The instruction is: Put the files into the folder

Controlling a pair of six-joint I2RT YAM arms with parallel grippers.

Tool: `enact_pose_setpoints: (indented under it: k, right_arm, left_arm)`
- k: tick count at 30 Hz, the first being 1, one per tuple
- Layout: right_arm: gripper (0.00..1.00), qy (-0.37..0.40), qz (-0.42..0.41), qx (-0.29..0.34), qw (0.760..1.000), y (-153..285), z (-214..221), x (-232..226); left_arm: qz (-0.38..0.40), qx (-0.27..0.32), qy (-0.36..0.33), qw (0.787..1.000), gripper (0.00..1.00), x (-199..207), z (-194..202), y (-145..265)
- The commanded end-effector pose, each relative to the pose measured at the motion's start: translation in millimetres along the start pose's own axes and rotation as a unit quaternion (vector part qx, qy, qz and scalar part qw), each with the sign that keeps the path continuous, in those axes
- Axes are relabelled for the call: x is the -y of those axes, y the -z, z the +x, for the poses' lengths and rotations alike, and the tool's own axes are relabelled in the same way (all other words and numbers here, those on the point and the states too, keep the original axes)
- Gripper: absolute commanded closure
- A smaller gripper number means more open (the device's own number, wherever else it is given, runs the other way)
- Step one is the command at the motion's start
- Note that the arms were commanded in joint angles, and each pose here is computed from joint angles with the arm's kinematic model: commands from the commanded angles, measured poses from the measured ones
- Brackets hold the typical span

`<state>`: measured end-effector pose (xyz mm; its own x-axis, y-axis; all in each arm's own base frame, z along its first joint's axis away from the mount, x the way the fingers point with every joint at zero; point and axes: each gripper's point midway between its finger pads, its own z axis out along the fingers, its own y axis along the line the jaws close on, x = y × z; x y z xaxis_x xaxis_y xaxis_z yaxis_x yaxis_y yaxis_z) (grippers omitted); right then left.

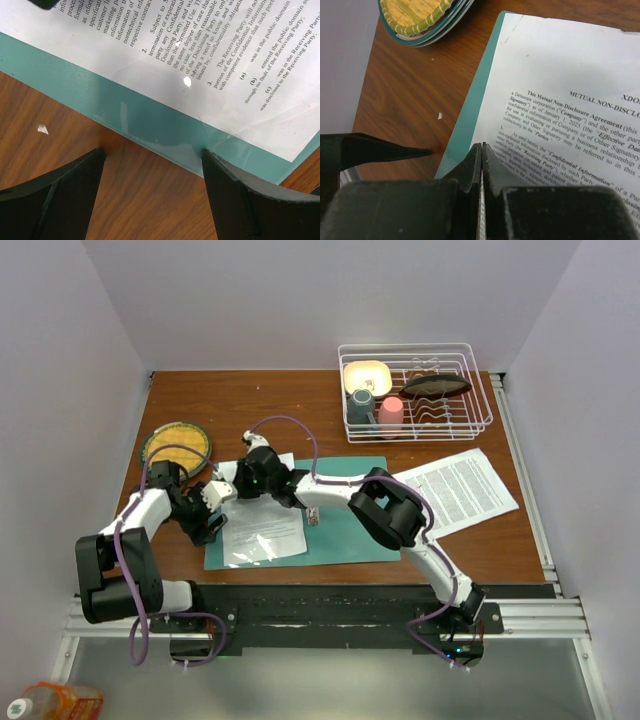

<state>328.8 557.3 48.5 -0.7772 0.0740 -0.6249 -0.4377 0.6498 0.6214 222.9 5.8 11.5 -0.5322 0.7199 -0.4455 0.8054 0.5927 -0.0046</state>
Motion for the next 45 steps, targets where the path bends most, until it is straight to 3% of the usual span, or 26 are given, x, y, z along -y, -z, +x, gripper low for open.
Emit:
enact_pose_setpoints:
  k: [1, 12, 33, 35, 36, 39, 40, 41, 43, 45]
  right_arm:
    - [1.0, 0.004, -0.016, 0.002, 1.0, -9.4, -4.1, -10.6]
    - [1.0, 0.017, 0.064, -0.02, 0.998, -29.3, 7.5, 22.8]
    - [1.0, -0.017, 0.138, 0.057, 0.989, -28.8, -30.2, 39.9]
    - [0.9, -0.015, 0.133, 0.056, 0.989, -23.3, -32.1, 37.2]
    - [0.78, -0.01, 0.122, 0.068, 0.99, -10.9, -46.5, 23.6]
    - [0.63, -0.003, 0.129, 0.067, 0.989, 12.8, -48.4, 28.5]
    - [0.59, -0.004, 0.12, 0.083, 0.989, 32.0, -67.4, 14.4]
    - [0.56, -0.001, 0.143, 0.067, 0.987, 41.3, -53.3, 32.8]
    - [0.54, -0.003, 0.145, 0.091, 0.985, 75.9, -76.9, 27.6]
    - [0.54, 0.001, 0.181, 0.078, 0.98, 101.7, -60.6, 55.7]
  left_arm:
    - [0.016, 0.01, -0.005, 1.0, 0.16, 5.6, 0.4, -7.9]
    - [0.02, 0.004, -0.012, 1.0, 0.16, 8.9, 4.9, -8.6]
    - [0.03, 0.005, -0.007, 1.0, 0.17, 14.6, 6.8, -11.0]
    - [0.027, 0.006, -0.008, 1.0, 0.17, 13.4, 5.5, -9.7]
    - [0.025, 0.007, -0.007, 1.0, 0.18, 12.7, 4.5, -8.8]
    - [0.018, 0.016, -0.005, 1.0, 0.18, 7.9, -3.2, -2.8]
    - [0.011, 0.02, -0.005, 1.0, 0.19, 1.8, -8.9, 1.3]
    - [0.008, 0.024, -0.006, 1.0, 0.19, -0.9, -12.6, 3.9]
    - [0.002, 0.03, -0.003, 1.0, 0.19, -6.4, -19.3, 11.1]
    - [-0.008, 0.026, -0.005, 1.0, 0.19, -11.1, -18.7, 14.1]
